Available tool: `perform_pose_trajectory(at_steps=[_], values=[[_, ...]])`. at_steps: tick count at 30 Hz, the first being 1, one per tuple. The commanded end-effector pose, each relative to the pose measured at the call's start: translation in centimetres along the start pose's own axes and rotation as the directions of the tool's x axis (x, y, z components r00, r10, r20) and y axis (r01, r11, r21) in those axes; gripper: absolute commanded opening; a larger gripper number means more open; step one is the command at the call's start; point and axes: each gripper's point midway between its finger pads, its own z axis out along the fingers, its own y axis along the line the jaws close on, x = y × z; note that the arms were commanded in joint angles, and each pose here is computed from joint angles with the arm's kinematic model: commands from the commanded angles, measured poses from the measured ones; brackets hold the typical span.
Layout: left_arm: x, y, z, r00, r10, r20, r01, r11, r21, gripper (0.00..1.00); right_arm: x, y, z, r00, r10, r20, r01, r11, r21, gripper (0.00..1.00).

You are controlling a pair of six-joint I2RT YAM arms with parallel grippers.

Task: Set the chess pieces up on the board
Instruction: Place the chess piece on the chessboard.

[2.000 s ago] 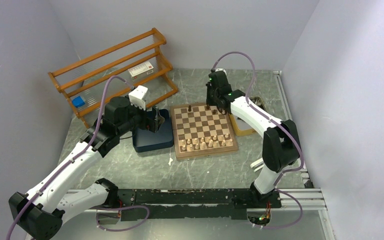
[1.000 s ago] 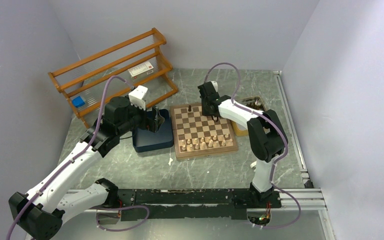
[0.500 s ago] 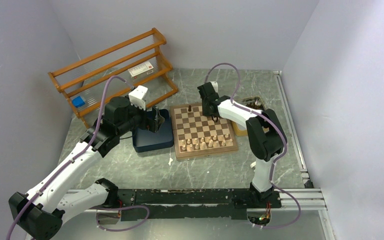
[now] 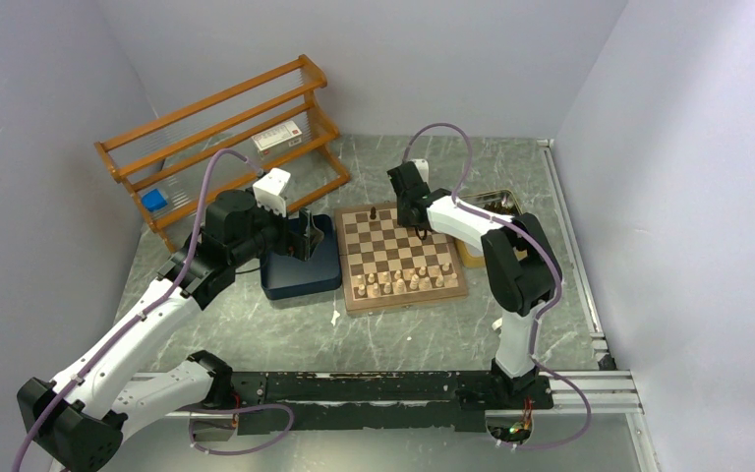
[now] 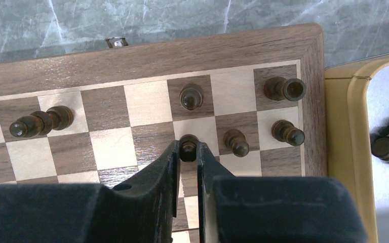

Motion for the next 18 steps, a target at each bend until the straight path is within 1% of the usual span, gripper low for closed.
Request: perform_pose_trajectory(at_steps=[1,18], values=[[-0.27,-0.46,-0.07,1.0,0.016,0.018,-0.017,1.0,0.021,0.98,1.06,-0.78,1.13,1.0,0.003,-0.027,-0.002,0.999,0.043,0.16],[-0.26,-0.5,0.03,1.0,0.016,0.016,-0.017,1.0,0.024,0.98,1.3,-1.21,1.08,0.999,-0.002,-0.048,0.004,0.998,0.059,0.16]])
